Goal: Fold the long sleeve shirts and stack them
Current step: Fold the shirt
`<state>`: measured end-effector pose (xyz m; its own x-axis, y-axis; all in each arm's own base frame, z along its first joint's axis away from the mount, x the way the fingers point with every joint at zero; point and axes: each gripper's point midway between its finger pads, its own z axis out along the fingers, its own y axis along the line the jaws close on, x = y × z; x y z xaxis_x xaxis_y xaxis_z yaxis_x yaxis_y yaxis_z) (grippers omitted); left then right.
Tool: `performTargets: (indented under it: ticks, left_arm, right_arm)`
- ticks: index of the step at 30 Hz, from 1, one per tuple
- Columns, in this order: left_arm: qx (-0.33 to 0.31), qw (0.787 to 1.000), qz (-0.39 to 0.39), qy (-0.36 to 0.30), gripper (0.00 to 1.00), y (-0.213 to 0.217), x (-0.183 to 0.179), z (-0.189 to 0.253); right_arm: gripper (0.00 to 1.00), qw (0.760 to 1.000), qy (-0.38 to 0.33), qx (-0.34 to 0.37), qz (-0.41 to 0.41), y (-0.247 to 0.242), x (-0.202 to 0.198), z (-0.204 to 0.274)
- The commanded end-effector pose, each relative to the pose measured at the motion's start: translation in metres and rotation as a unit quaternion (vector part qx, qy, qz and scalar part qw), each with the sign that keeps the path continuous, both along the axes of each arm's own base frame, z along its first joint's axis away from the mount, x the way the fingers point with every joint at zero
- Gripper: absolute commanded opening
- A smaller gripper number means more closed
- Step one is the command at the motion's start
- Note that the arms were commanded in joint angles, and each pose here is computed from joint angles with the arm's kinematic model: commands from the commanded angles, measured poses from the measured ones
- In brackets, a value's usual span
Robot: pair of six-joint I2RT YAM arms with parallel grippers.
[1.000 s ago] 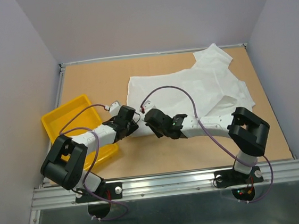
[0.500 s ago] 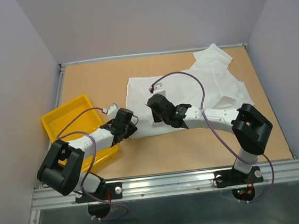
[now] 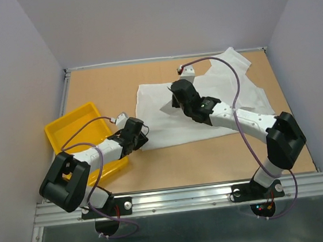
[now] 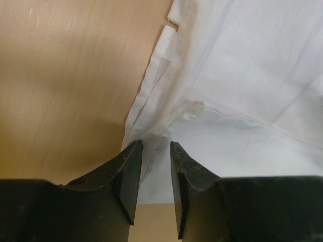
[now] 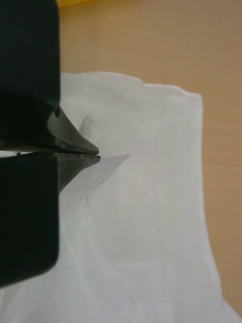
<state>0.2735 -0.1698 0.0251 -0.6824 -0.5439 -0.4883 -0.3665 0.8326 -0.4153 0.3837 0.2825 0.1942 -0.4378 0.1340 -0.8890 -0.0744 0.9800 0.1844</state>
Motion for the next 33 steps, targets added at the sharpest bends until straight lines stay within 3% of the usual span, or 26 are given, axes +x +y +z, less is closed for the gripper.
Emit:
performTargets:
  ticks: [1, 4, 8, 11, 16, 17, 18, 20, 21, 23, 27, 30, 33]
  left_arm:
    - [0.016, 0.999, 0.001, 0.029, 0.41, 0.012, -0.017, -0.011]
    - [0.016, 0.999, -0.001, 0.028, 0.41, 0.011, -0.017, -0.011]
    - [0.016, 0.999, 0.0, 0.028, 0.41, 0.012, -0.018, -0.011]
    - [0.015, 0.999, 0.001, 0.028, 0.4, 0.013, -0.019, -0.011]
    - [0.017, 0.999, 0.003, 0.03, 0.41, 0.014, -0.02, -0.011]
    - [0.016, 0.999, 0.004, 0.028, 0.41, 0.014, -0.02, -0.01]
    - [0.015, 1.0, 0.004, 0.027, 0.41, 0.014, -0.02, -0.009]
    - [0.015, 1.0, 0.005, 0.024, 0.41, 0.015, -0.02, -0.007]
    - [0.014, 1.0, 0.007, 0.022, 0.43, 0.016, -0.02, -0.005]
    - [0.009, 1.0, 0.007, 0.013, 0.45, 0.014, -0.017, 0.004]
    - [-0.004, 1.0, 0.001, -0.023, 0.6, 0.011, -0.009, 0.037]
    - [-0.021, 0.998, -0.008, -0.053, 0.73, 0.004, -0.002, 0.068]
    - [-0.043, 0.996, -0.024, -0.077, 0.8, -0.008, 0.006, 0.094]
  right_arm:
    - [0.01, 0.992, -0.085, 0.079, -0.04, -0.005, 0.015, 0.076]
    - [0.01, 0.993, -0.064, 0.103, -0.001, 0.014, 0.011, 0.063]
    - [0.01, 0.989, -0.007, 0.132, 0.067, 0.047, -0.007, 0.013]
    - [0.0, 0.981, 0.063, 0.139, 0.117, 0.072, -0.035, -0.056]
    - [0.01, 0.967, 0.114, 0.145, 0.174, 0.1, -0.063, -0.101]
    - [0.06, 0.965, 0.119, 0.145, 0.182, 0.103, -0.066, -0.104]
    - [0.2, 0.962, 0.125, 0.145, 0.196, 0.106, -0.072, -0.105]
    - [0.37, 0.96, 0.12, 0.147, 0.204, 0.105, -0.075, -0.096]
    - [0.52, 0.963, 0.115, 0.135, 0.203, 0.1, -0.075, -0.094]
    - [0.66, 0.972, 0.08, 0.113, 0.192, 0.088, -0.066, -0.068]
    - [0.76, 0.986, 0.056, 0.051, 0.146, 0.046, -0.051, -0.04]
    - [0.79, 0.993, 0.056, 0.037, 0.094, -0.007, -0.035, -0.029]
    - [0.79, 0.997, 0.062, 0.039, 0.032, -0.068, -0.024, -0.028]
